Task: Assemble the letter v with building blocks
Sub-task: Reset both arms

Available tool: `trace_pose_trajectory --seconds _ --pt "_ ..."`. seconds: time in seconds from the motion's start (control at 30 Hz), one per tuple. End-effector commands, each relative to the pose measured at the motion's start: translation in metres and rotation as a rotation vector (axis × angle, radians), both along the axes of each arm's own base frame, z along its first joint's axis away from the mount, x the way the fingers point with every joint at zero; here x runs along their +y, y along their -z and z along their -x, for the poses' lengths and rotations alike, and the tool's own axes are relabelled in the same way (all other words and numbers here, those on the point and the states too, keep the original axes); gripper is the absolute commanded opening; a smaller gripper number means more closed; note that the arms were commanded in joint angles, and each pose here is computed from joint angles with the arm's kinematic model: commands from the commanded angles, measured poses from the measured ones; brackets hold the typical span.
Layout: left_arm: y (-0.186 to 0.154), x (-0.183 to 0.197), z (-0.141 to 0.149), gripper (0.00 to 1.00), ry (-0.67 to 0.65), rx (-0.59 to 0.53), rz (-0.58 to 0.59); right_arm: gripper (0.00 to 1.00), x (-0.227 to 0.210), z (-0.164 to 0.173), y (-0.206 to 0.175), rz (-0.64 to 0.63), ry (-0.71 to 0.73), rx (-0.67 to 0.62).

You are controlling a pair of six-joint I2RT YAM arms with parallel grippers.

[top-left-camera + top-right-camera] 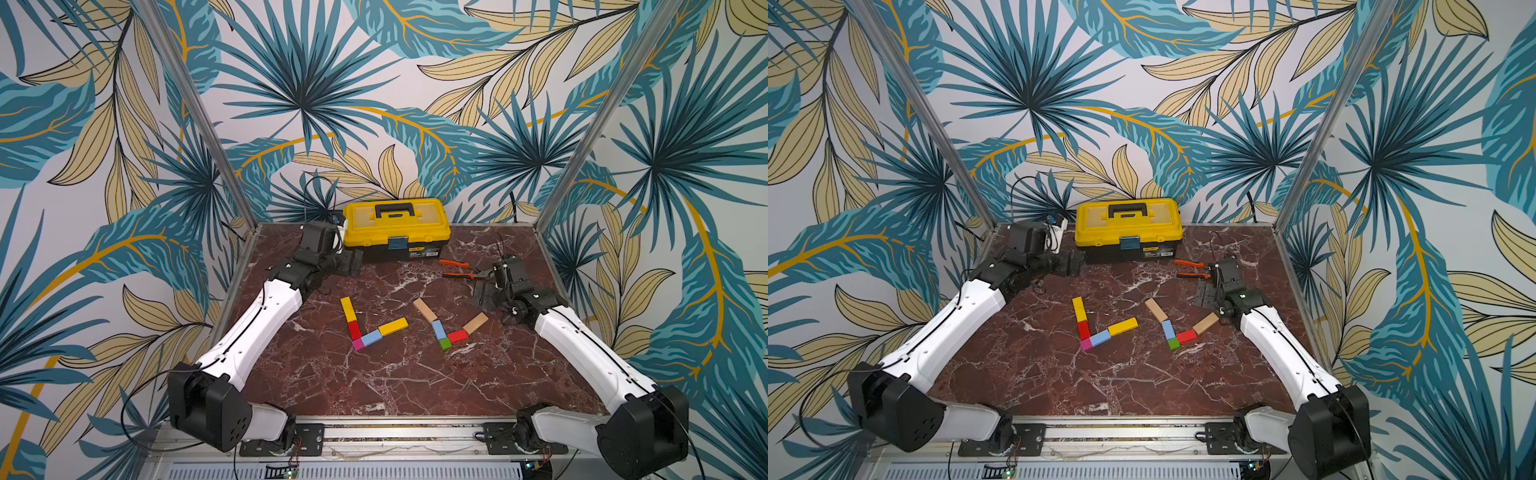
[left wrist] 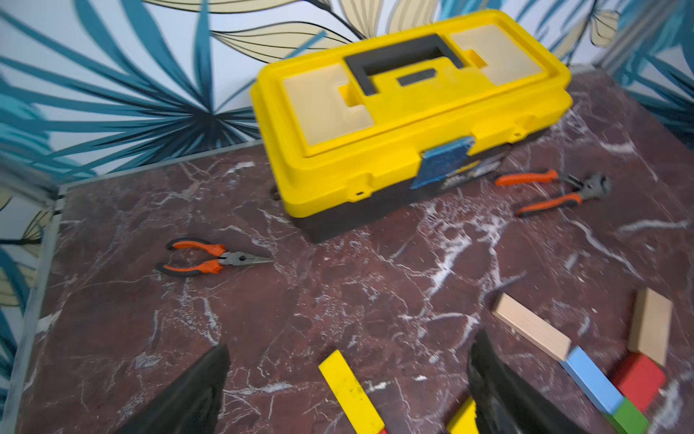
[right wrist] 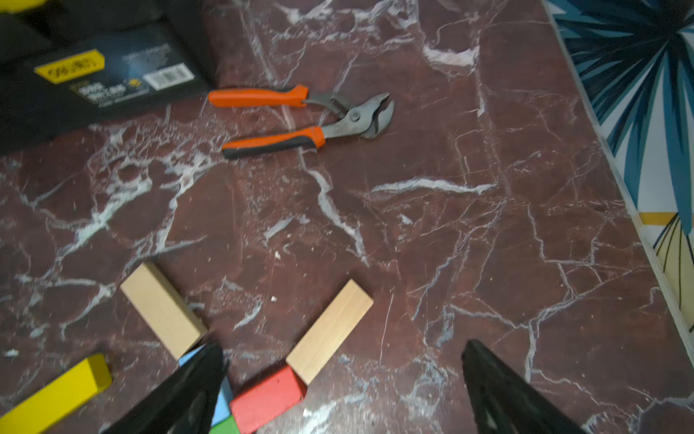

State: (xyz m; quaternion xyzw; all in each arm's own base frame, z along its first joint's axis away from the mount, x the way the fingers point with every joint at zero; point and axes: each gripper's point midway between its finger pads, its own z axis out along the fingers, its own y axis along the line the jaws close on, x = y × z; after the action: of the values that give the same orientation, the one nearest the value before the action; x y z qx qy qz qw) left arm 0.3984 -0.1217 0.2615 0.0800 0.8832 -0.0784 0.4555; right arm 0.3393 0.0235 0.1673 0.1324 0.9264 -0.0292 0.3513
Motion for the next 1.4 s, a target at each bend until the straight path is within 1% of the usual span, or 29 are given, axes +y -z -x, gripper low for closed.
trace_pose_trajectory --seconds 0.0,0.07,0.13,0.2,0.27,0.37,0.43,0.5,0.57,0.63,0.73,0.77,0.83,0.9,1.0,1.03,1.1,1.17,1.27,1.37 --pt "-0.004 0.027 -0.009 0.99 -0.130 -0.092 0.059 0.99 -0.019 -0.027 0.002 -0.028 0.059 -0.093" --pt "0.012 0.039 -0.007 0.99 -0.166 -0.072 0.063 0.99 -0.033 -0.036 0.008 -0.028 0.105 -0.111" --pt "0.025 0.053 -0.005 0.99 -0.208 -0.059 0.058 1.00 -0.044 -0.045 0.012 0.002 0.134 -0.143" --pt "0.038 0.068 -0.002 0.99 -0.258 -0.044 0.035 0.99 -0.052 -0.058 0.008 0.035 0.147 -0.211" --pt "0.040 0.084 -0.005 0.99 -0.308 -0.069 0.026 0.99 -0.062 -0.063 0.009 0.086 0.171 -0.232" --pt "0.055 0.111 -0.003 0.99 -0.388 -0.068 0.012 1.00 -0.075 -0.067 0.024 0.146 0.182 -0.207" --pt "0.065 0.125 -0.002 0.99 -0.434 -0.070 0.013 0.99 -0.084 -0.064 0.038 0.186 0.209 -0.180" --pt "0.075 0.137 0.001 1.00 -0.471 -0.073 0.018 1.00 -0.089 -0.062 0.047 0.206 0.209 -0.209" --pt "0.083 0.152 0.004 0.99 -0.515 -0.089 0.010 0.99 -0.098 -0.060 0.053 0.219 0.224 -0.268" --pt "0.092 0.163 0.009 0.99 -0.550 -0.099 0.011 0.99 -0.101 -0.064 0.055 0.187 0.223 -0.310" --pt "0.100 0.171 0.013 0.99 -0.562 -0.126 0.022 0.99 -0.089 -0.070 0.057 0.145 0.139 -0.321" --pt "0.101 0.173 0.014 0.99 -0.566 -0.145 0.018 1.00 -0.082 -0.069 0.055 0.133 0.097 -0.345" --pt "0.103 0.174 0.017 0.99 -0.564 -0.179 0.013 0.99 -0.074 -0.062 0.049 0.124 0.051 -0.419" --pt "0.105 0.175 0.022 0.99 -0.569 -0.212 0.013 1.00 -0.069 -0.052 0.043 0.131 0.036 -0.503" --pt "0.112 0.175 0.026 0.99 -0.561 -0.239 0.003 0.99 -0.065 -0.045 0.050 0.154 0.011 -0.610" --pt "0.116 0.175 0.026 0.99 -0.557 -0.239 -0.004 1.00 -0.064 -0.046 0.051 0.153 -0.003 -0.610" --pt "0.124 0.174 0.025 0.99 -0.544 -0.238 -0.018 0.99 -0.061 -0.049 0.056 0.125 -0.013 -0.531" --pt "0.129 0.173 0.019 0.99 -0.530 -0.250 -0.021 1.00 -0.058 -0.054 0.055 0.137 -0.037 -0.545" --pt "0.128 0.166 0.008 1.00 -0.475 -0.263 -0.030 0.99 -0.055 -0.054 0.057 0.122 -0.052 -0.520" --pt "0.129 0.155 0.001 1.00 -0.401 -0.285 -0.029 0.99 -0.053 -0.055 0.057 0.122 -0.061 -0.522"
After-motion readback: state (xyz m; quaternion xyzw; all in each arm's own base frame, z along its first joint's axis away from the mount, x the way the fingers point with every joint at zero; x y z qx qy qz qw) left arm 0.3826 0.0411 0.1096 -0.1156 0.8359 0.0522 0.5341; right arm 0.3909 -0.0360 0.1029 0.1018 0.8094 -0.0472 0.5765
